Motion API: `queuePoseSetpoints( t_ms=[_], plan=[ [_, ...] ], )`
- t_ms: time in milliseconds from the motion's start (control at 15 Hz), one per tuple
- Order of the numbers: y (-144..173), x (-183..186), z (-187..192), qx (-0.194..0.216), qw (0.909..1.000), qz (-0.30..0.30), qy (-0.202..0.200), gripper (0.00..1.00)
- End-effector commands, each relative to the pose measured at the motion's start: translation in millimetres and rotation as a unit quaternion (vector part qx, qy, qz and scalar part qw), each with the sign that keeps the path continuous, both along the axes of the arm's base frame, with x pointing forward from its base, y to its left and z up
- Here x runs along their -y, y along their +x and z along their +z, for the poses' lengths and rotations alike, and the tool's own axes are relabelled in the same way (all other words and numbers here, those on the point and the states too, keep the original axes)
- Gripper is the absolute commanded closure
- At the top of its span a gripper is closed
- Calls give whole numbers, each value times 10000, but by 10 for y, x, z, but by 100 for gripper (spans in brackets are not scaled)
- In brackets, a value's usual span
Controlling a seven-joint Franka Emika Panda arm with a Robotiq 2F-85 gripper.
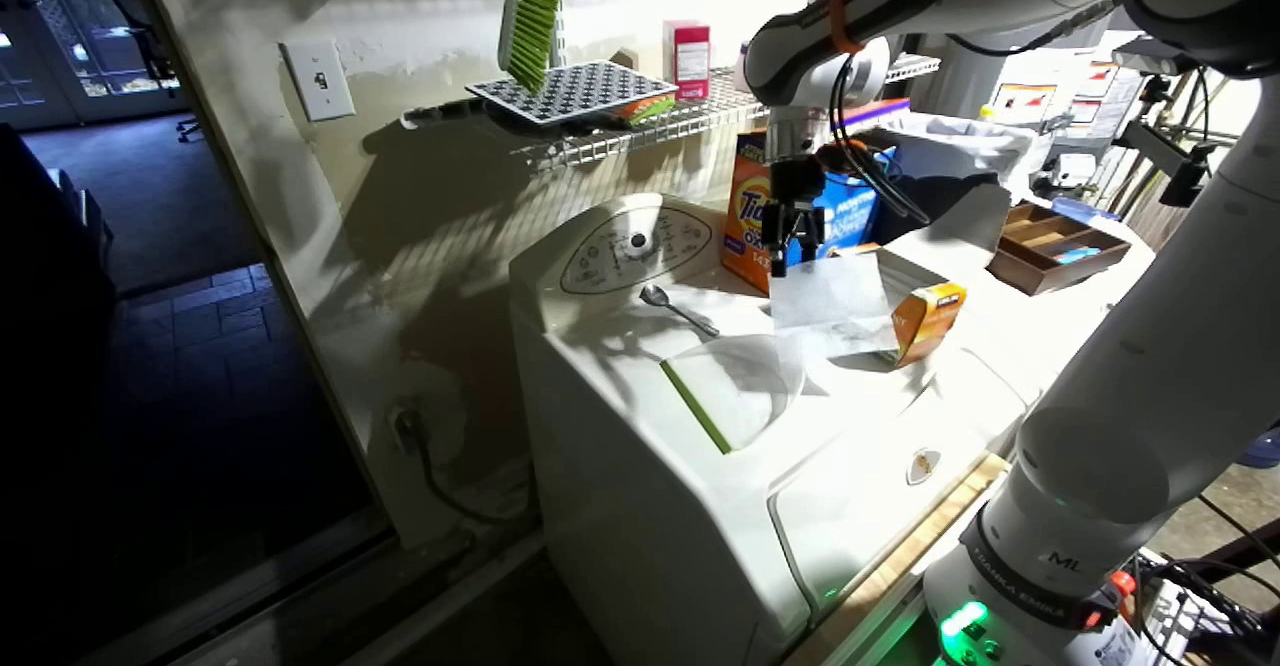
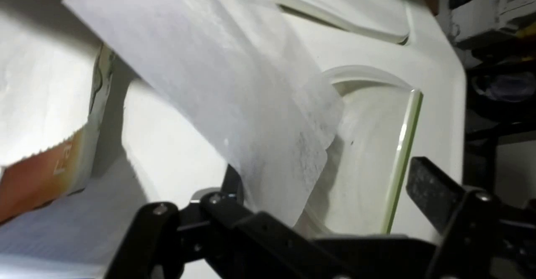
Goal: Remove one paper from the orange box.
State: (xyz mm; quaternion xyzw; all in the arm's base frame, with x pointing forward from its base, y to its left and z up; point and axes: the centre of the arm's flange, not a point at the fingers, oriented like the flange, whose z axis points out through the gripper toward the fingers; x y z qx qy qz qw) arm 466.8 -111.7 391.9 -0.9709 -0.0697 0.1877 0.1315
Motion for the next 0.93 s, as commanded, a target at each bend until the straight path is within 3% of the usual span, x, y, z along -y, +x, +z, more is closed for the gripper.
queuePoseSetpoints(
  t_ms=[0, 267, 600, 733, 867],
  plan=[
    [-58, -133, -120, 484, 9971, 257, -526, 0],
    [-70, -220, -190, 1084, 9867, 495, -1108, 0],
    [-215, -262, -315, 1302, 9725, 726, -1789, 0],
    [-290, -271, -362, 1280, 9627, 861, -2223, 0],
    [-321, -276, -359, 1502, 9468, 901, -2699, 0]
  ],
)
